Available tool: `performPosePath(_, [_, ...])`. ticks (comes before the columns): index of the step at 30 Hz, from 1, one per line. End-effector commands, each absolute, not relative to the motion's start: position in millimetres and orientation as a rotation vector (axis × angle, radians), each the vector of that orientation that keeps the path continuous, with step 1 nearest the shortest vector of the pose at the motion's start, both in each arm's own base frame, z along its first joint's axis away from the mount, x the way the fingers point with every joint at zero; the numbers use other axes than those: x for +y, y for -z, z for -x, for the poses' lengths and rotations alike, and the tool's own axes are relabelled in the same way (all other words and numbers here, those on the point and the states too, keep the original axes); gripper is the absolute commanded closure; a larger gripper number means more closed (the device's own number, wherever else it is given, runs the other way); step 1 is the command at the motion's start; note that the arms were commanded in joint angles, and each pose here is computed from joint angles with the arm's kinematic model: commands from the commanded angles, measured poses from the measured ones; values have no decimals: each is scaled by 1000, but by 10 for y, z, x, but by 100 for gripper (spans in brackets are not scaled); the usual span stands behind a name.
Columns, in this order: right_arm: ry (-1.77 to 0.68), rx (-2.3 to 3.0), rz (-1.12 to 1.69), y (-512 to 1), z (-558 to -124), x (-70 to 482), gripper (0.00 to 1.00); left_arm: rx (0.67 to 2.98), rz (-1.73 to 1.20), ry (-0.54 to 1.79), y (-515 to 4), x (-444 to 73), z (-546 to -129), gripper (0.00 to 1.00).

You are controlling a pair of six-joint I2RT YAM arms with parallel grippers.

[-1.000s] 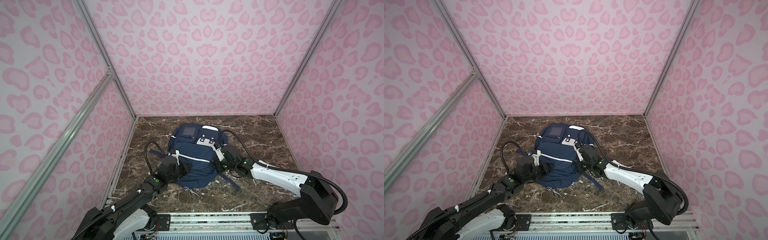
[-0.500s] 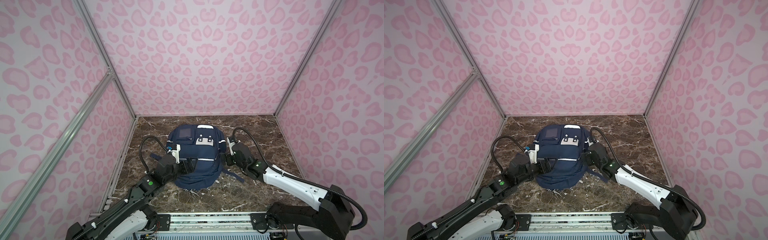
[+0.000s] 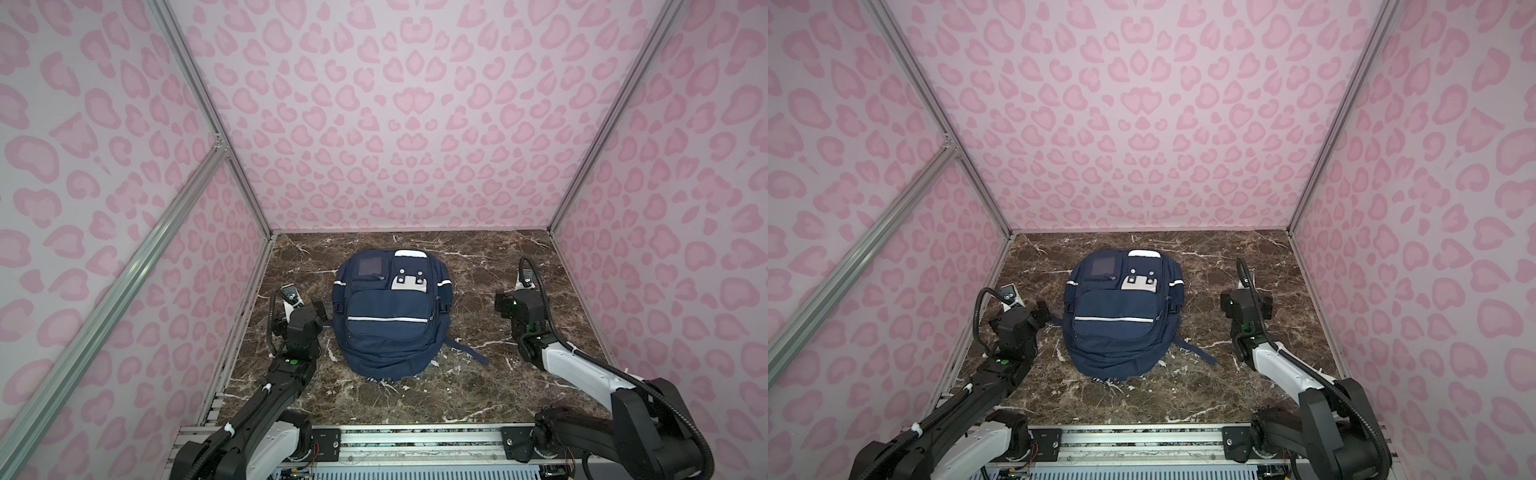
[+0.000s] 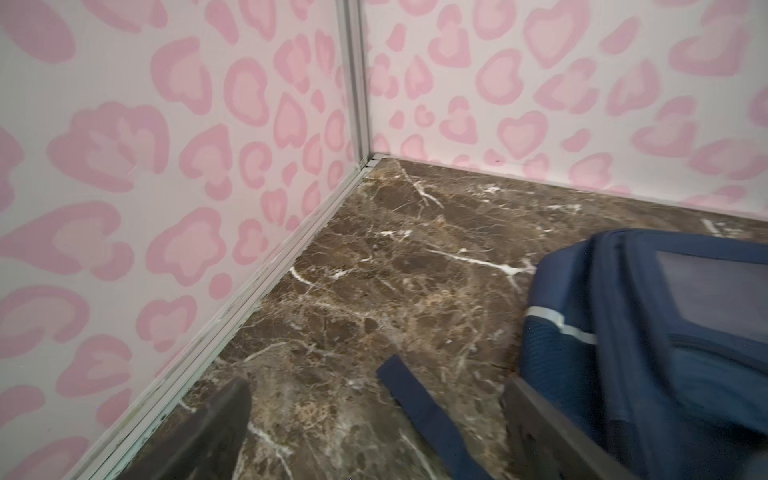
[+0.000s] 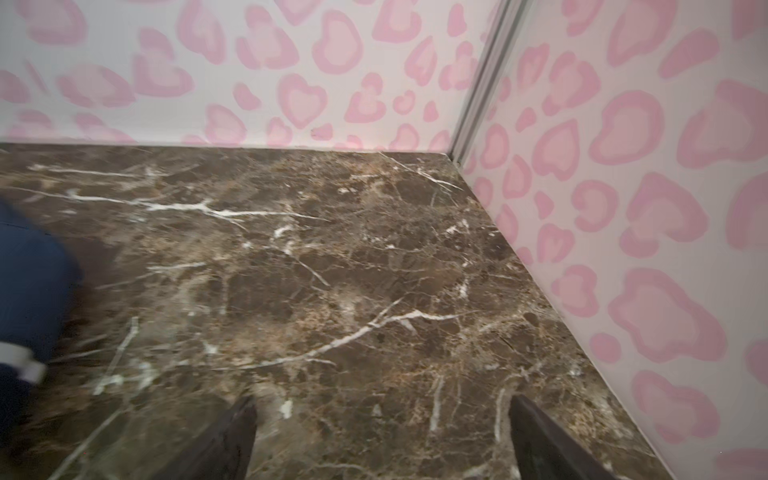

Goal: Pack the student bag

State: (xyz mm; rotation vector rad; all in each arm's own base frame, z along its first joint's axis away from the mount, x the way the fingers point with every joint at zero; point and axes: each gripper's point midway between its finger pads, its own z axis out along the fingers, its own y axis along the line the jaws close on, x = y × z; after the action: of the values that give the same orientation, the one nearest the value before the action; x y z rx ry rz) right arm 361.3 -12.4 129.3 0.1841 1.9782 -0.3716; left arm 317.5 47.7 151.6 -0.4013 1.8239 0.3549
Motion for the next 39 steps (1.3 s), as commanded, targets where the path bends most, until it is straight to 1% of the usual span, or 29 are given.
performPosePath(1, [400, 1897, -154, -1303, -3709, -228, 3, 1662, 441, -210, -1671, 542, -3326, 17])
performPosePath(3, [405, 1847, -166, -1247, -3691, -325, 3, 1699, 463, -234, -1548, 650, -3381, 16])
performPosePath(4, [394, 1821, -188, -1262, -3683, -365, 4, 1708, 443, -242, -1519, 650, -3432, 13])
performPosePath(7, [190, 1823, -175, -1256, -3776, -313, 4, 1719, 406, -219, -1385, 630, -3603, 10])
performPosePath(8, [166, 1832, -172, -1199, -3798, -316, 4, 1716, 398, -190, -1343, 630, -3667, 9])
performPosePath(11, [143, 1821, -161, -1023, -3847, -304, 4, 1782, 309, -150, -1277, 489, -3786, 8])
performPosePath(12, [136, 1798, -134, -1039, -3867, -261, 2, 1799, 245, -116, -1192, 392, -3812, 8])
performPosePath(13, [141, 1849, -117, -1000, -3872, -236, 1, 1765, 180, -77, -1216, 287, -3832, 9])
performPosePath(17, [163, 1831, -148, -1010, -3894, -292, 1, 1843, 52, 1, -1146, 94, -3895, 9])
performPosePath(18, [163, 1854, -143, -996, -3896, -281, 1, 1813, 62, 21, -1174, 110, -3897, 2])
performPosePath(19, [167, 1883, -143, -977, -3902, -283, 1, 1840, 57, 23, -1146, 113, -3892, 2])
performPosePath(39, [156, 1873, -110, -997, -3901, -235, 1, 1831, 62, 17, -1154, 122, -3886, 2])
